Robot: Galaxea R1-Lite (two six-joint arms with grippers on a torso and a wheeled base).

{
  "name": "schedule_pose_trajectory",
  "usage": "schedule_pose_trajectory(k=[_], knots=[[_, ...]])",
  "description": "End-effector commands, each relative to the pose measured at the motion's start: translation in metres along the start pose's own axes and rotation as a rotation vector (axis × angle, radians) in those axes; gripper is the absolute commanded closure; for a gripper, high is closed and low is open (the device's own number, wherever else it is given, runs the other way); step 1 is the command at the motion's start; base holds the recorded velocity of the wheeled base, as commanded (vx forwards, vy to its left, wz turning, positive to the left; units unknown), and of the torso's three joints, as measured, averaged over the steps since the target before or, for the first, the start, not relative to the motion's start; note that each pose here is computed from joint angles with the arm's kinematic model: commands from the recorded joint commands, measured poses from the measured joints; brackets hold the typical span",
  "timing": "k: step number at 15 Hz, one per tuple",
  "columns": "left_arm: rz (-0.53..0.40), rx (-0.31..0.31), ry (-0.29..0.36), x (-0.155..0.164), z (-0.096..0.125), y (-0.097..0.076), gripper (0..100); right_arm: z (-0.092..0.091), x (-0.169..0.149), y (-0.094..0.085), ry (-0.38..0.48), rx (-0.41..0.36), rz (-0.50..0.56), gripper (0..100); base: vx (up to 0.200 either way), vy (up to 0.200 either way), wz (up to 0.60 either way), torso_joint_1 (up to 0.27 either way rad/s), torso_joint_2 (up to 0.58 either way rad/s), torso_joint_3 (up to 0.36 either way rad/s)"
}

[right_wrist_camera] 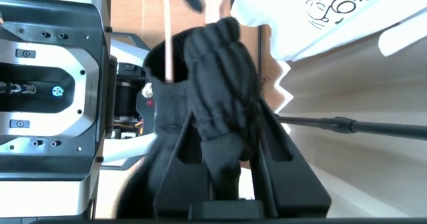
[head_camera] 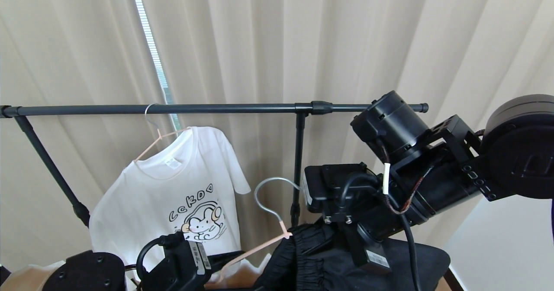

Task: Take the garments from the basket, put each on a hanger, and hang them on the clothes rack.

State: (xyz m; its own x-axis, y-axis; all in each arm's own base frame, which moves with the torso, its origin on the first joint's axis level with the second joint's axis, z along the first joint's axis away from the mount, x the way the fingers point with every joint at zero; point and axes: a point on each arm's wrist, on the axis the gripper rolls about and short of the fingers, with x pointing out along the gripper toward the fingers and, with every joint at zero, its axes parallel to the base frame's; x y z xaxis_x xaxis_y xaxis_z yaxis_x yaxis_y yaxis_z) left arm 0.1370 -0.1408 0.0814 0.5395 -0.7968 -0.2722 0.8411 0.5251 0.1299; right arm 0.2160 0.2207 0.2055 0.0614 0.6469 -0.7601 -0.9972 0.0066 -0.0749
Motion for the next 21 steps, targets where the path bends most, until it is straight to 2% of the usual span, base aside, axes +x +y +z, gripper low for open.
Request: schedule_pose_trajectory(k=[1, 2, 4, 5, 7, 9, 12, 15, 17, 18, 21], knots=[[0.002, -0.009, 0.005, 0.005, -0.005, 0.000, 0, 0.000, -0.004, 0.002, -0.006, -0.005, -0.004, 100, 0.000, 0.000, 0.00, 0.000, 0.00, 0.000], [0.006, -0.014, -0.014, 0.007, -0.004, 0.001, 0, 0.000, -0.004, 0.003, -0.003, -0.004, -0.003, 100, 0.000, 0.000, 0.00, 0.000, 0.00, 0.000], [0.021, -0.042, 0.001, 0.010, -0.008, 0.004, 0, -0.001, -0.006, 0.005, -0.003, -0.004, -0.003, 100, 0.000, 0.000, 0.00, 0.000, 0.00, 0.000], [0.027, -0.076, -0.008, 0.009, -0.007, 0.006, 0, -0.002, -0.007, 0.006, -0.001, -0.003, -0.004, 100, 0.000, 0.000, 0.00, 0.000, 0.00, 0.000], [0.033, -0.099, -0.053, 0.003, 0.001, 0.006, 0, -0.003, -0.008, 0.006, -0.002, -0.002, -0.006, 100, 0.000, 0.000, 0.00, 0.000, 0.00, 0.000], [0.059, -0.099, -0.083, -0.002, 0.007, 0.009, 0, -0.003, -0.008, 0.006, 0.005, -0.001, -0.010, 100, 0.000, 0.000, 0.00, 0.000, 0.00, 0.000], [0.123, -0.098, -0.145, -0.009, 0.016, 0.021, 0, -0.008, -0.004, 0.007, 0.052, 0.005, -0.044, 100, 0.000, 0.000, 0.00, 0.000, 0.00, 0.000], [0.152, -0.111, -0.216, -0.016, 0.028, 0.026, 0, -0.011, -0.010, 0.006, 0.050, 0.017, -0.062, 100, 0.000, 0.000, 0.00, 0.000, 0.00, 0.000], [0.188, -0.112, -0.233, -0.022, 0.030, 0.031, 0, -0.011, -0.017, 0.005, 0.040, 0.036, -0.090, 100, 0.000, 0.000, 0.00, 0.000, 0.00, 0.000], [0.236, -0.108, -0.267, -0.026, 0.036, 0.035, 0, -0.013, -0.019, 0.002, 0.037, 0.056, -0.122, 100, 0.000, 0.000, 0.00, 0.000, 0.00, 0.000], [0.322, -0.133, -0.212, -0.040, 0.054, 0.041, 0, -0.024, -0.016, 0.001, 0.012, 0.093, -0.251, 100, 0.000, 0.000, 0.00, 0.000, 0.00, 0.000]])
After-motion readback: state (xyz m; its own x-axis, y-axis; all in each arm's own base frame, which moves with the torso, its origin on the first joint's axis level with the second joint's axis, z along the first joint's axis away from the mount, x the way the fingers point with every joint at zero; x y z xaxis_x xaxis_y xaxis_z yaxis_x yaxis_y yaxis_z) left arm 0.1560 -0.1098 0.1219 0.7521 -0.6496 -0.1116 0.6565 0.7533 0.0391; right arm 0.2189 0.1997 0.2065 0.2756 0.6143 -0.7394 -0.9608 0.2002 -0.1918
